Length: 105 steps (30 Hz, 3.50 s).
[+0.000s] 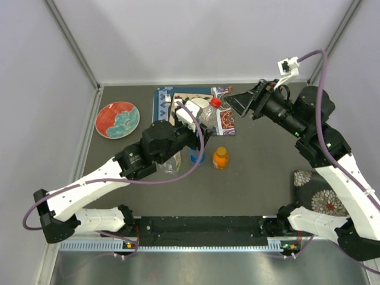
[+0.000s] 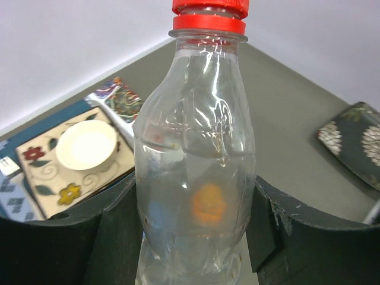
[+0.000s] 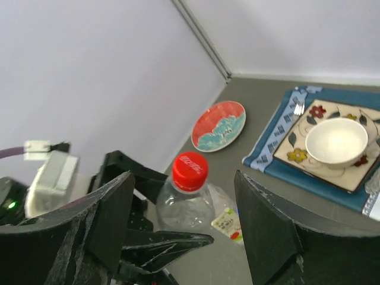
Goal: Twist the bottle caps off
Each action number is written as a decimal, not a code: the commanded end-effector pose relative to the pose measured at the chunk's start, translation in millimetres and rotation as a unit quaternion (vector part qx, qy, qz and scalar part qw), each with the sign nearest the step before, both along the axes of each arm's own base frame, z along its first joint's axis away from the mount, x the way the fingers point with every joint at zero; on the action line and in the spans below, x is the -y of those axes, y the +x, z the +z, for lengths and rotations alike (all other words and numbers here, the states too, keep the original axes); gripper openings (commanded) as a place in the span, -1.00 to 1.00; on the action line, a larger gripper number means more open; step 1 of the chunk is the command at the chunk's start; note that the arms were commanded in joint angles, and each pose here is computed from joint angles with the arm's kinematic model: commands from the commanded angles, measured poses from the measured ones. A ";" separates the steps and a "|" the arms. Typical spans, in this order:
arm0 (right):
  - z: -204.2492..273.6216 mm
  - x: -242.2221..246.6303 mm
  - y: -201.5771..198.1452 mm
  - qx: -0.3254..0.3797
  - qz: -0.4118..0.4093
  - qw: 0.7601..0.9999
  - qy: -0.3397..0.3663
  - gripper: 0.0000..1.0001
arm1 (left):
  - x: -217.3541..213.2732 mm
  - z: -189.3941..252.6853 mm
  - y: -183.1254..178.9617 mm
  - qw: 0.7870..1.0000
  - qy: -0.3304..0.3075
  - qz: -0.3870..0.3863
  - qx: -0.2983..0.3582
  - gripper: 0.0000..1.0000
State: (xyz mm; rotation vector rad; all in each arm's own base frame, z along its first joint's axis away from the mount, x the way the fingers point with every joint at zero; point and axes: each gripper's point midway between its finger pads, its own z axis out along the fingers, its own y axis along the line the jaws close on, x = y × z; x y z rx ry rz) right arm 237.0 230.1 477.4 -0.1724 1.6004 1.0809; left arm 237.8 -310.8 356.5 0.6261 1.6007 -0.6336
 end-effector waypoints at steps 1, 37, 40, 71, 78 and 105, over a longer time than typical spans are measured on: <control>-11.3 -3.4 13.5 -0.031 -0.031 0.999 -0.004 0.36 | -17.1 16.3 14.5 0.996 -0.002 0.082 0.045 -0.42; -48.2 -56.1 18.6 -0.078 0.070 0.994 -0.015 -0.71 | -3.3 13.5 7.0 0.996 0.012 0.068 0.055 -0.41; -52.7 -57.9 16.4 -0.079 0.079 0.993 -0.022 -1.00 | -3.7 16.1 5.6 0.996 0.006 0.065 0.054 -0.42; -6.5 -38.8 -154.3 0.194 0.475 0.856 -0.071 -1.00 | -18.7 73.4 -127.3 0.827 -0.170 -0.526 -0.099 -0.39; 4.5 -28.7 -179.1 0.237 0.524 0.817 -0.050 -1.00 | -20.9 81.7 -134.8 0.797 -0.188 -0.563 -0.115 -0.38; 38.9 -38.9 -118.6 0.212 0.351 0.912 -0.034 0.15 | -0.9 62.2 -98.8 0.854 -0.151 -0.486 -0.106 -0.47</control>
